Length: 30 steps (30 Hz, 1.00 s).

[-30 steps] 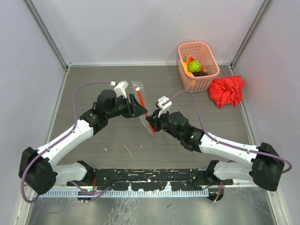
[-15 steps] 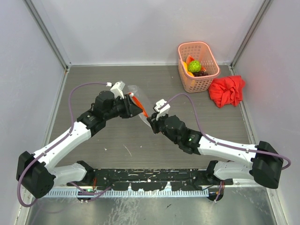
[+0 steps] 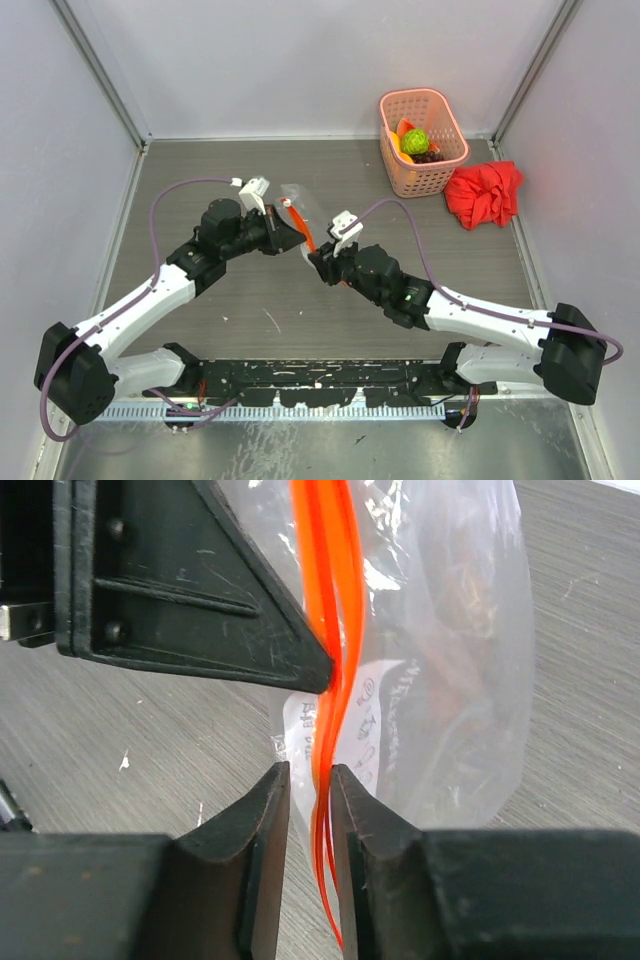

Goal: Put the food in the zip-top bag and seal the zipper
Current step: Open the zipper of the food storage bag.

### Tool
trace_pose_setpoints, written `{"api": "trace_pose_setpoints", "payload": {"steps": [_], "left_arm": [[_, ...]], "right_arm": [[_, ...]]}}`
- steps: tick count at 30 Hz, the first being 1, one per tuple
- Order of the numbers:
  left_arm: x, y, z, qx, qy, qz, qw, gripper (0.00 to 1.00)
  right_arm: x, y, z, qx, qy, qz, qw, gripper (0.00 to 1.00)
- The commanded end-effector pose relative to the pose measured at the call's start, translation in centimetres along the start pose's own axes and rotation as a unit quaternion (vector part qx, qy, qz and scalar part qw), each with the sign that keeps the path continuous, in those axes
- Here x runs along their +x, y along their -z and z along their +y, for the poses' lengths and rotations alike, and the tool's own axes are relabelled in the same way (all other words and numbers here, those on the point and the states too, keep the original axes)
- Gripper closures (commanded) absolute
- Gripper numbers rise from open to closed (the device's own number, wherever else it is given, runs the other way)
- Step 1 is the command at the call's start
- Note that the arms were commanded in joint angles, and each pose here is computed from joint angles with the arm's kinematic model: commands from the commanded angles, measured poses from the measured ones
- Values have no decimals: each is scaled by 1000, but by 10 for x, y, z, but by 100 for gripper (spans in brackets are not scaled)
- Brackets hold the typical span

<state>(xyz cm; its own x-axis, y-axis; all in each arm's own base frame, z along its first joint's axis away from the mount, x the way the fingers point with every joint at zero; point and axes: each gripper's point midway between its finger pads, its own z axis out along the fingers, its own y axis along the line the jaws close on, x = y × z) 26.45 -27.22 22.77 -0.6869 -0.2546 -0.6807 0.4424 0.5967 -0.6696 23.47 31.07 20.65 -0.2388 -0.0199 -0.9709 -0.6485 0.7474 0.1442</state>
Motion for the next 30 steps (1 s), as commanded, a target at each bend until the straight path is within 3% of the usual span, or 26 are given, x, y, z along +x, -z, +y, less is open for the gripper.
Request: {"api": "trace_pose_setpoints", "payload": {"steps": [1, 4, 14, 30], "left_arm": [[-15, 10, -31, 71, -63, -24, 995, 100], [-13, 12, -33, 79, -78, -18, 994, 100], [-7, 19, -43, 111, -103, -8, 988, 100], [-3, 25, -49, 135, -124, -6, 983, 100]], "right_arm": [[-43, 8, 17, -63, -23, -53, 996, 67], [-52, 11, 12, -79, -51, -61, 994, 62], [-64, 9, -2, -84, -87, -71, 990, 63], [-49, 11, -11, -98, -95, -56, 989, 74]]}}
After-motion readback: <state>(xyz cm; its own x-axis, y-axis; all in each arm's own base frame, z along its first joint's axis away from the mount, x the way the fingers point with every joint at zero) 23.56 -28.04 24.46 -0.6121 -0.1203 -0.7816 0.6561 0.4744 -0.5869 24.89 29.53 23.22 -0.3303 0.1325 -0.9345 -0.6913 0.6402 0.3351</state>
